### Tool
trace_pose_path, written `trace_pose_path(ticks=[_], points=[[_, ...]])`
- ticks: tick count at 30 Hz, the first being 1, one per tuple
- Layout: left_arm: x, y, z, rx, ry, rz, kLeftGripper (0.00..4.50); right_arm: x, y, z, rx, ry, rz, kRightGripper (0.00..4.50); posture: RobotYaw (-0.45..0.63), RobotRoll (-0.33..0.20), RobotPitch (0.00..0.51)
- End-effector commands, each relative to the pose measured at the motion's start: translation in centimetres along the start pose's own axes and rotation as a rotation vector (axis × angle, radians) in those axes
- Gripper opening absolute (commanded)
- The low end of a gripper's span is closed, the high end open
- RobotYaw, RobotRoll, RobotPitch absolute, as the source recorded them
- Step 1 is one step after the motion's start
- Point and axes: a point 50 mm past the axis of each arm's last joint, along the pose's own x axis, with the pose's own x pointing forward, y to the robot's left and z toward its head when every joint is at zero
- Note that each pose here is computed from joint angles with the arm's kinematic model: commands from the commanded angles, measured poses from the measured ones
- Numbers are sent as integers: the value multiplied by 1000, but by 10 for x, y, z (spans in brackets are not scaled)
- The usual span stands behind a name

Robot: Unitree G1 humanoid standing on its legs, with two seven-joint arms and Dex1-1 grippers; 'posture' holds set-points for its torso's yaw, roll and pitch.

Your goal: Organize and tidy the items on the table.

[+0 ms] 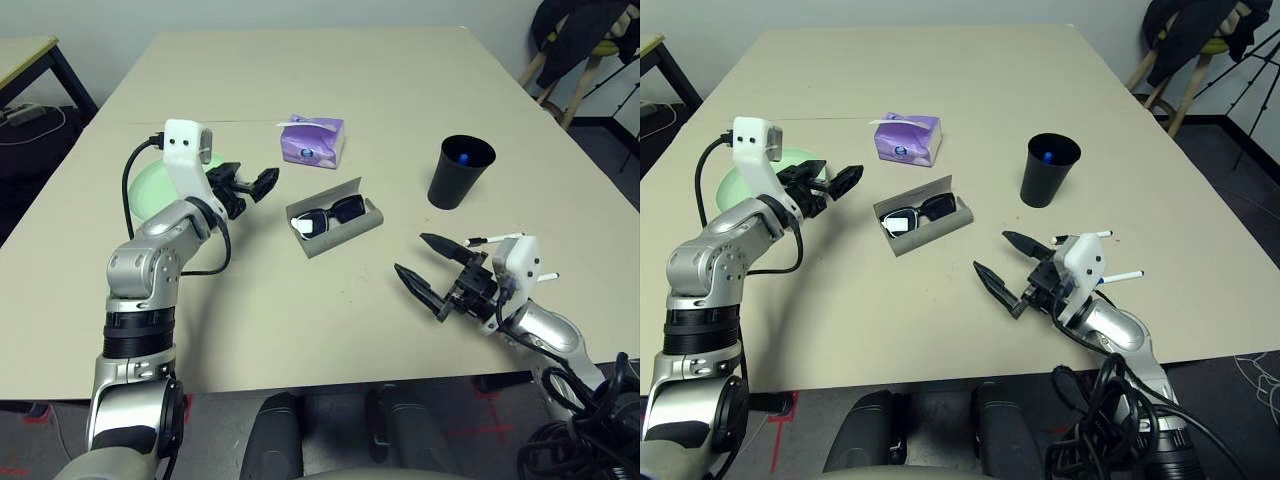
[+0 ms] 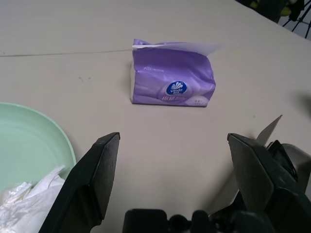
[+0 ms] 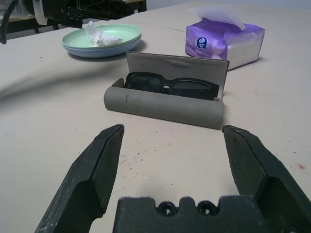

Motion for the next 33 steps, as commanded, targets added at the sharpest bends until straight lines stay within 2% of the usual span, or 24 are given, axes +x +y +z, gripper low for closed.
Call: trace_pose_path(ticks=[1, 9, 11, 15, 21, 22, 33], points=[[6, -7, 1, 21, 3, -26, 4500, -7, -1, 0, 8, 1, -10, 4475, 12, 0, 84], [21, -11, -3, 67, 20, -9, 4500, -9, 2, -1, -4, 15, 4, 4475, 4, 0, 86], [24, -11, -4, 92, 24, -2, 4128, -9, 2, -1, -9, 17, 4, 4500, 1, 0, 91], [27, -14, -9, 131, 38, -13, 2781, -10, 3, 0, -10, 14, 4, 4500, -3, 0, 90], [28, -16, -18, 145, 53, -8, 319, -9, 3, 1, -7, 8, 2, 4500, -6, 0, 92], [28, -16, -19, 146, 56, -8, 30, -9, 3, 1, -6, 6, 1, 4500, -6, 0, 92], [31, -25, -36, 158, 82, -22, 30, -10, 2, 3, -10, 10, -9, 4500, -7, 0, 93]])
